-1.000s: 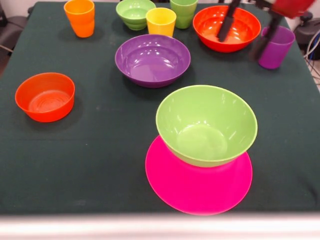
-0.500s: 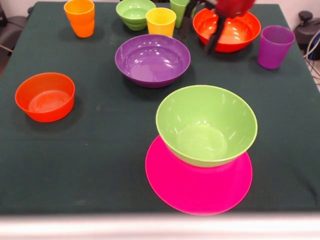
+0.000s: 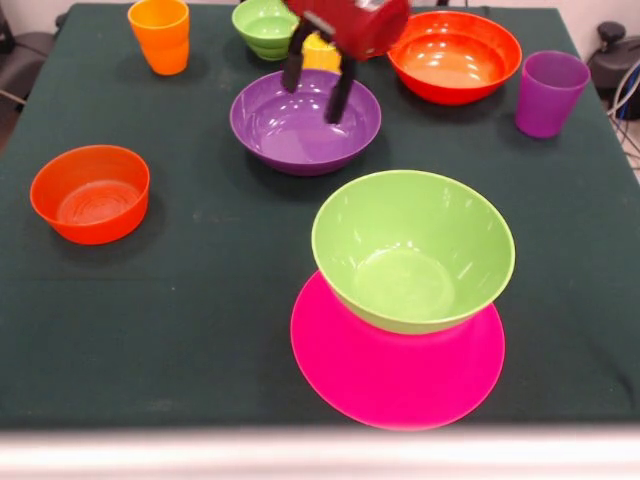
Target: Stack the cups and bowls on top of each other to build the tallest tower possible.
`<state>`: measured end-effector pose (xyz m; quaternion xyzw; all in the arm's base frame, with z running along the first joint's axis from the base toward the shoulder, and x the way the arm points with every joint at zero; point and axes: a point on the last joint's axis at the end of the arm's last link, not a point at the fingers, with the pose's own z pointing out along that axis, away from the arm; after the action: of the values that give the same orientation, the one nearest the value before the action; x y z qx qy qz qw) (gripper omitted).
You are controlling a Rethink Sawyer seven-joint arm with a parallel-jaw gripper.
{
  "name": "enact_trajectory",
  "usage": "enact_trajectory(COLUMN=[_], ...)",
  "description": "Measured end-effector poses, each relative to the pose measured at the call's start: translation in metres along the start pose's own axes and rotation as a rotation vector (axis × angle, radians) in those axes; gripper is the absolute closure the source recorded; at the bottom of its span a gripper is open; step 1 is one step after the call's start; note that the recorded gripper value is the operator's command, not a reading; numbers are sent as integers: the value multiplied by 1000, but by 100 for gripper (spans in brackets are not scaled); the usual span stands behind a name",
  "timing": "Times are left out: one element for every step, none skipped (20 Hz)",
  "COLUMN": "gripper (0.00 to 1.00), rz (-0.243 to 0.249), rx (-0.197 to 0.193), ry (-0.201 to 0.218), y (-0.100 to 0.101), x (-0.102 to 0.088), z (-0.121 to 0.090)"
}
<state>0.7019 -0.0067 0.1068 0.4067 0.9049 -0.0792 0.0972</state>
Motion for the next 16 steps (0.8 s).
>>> enact_trajectory(gripper=[0,0,0,0,0,0,0,0,0,0,0,0,0,0,0,0], rz=[-4,-9,-13,-17,-26,-29,-40,-51,-60,-69,-80,-90,-96,-118,-126,-132], rx=[0,0,-1,-1,-2,-2,-1,-1,0,2,2,3,3,3,3,3], ry=[2,4,6,8,12,16,18,20,23,27,29,34,41,49,53,56], y=[-6,-12,-18,-24,-31,-34,-38,-41,-43,-46,-47,-48,-49,-50,-50,-50], x=[1,1,2,2,5,7,9,12,15,18,21,24,27,34,37,39], z=[6,12,17,23,31,35,40,45,48,52,54,57,59,62,63,64])
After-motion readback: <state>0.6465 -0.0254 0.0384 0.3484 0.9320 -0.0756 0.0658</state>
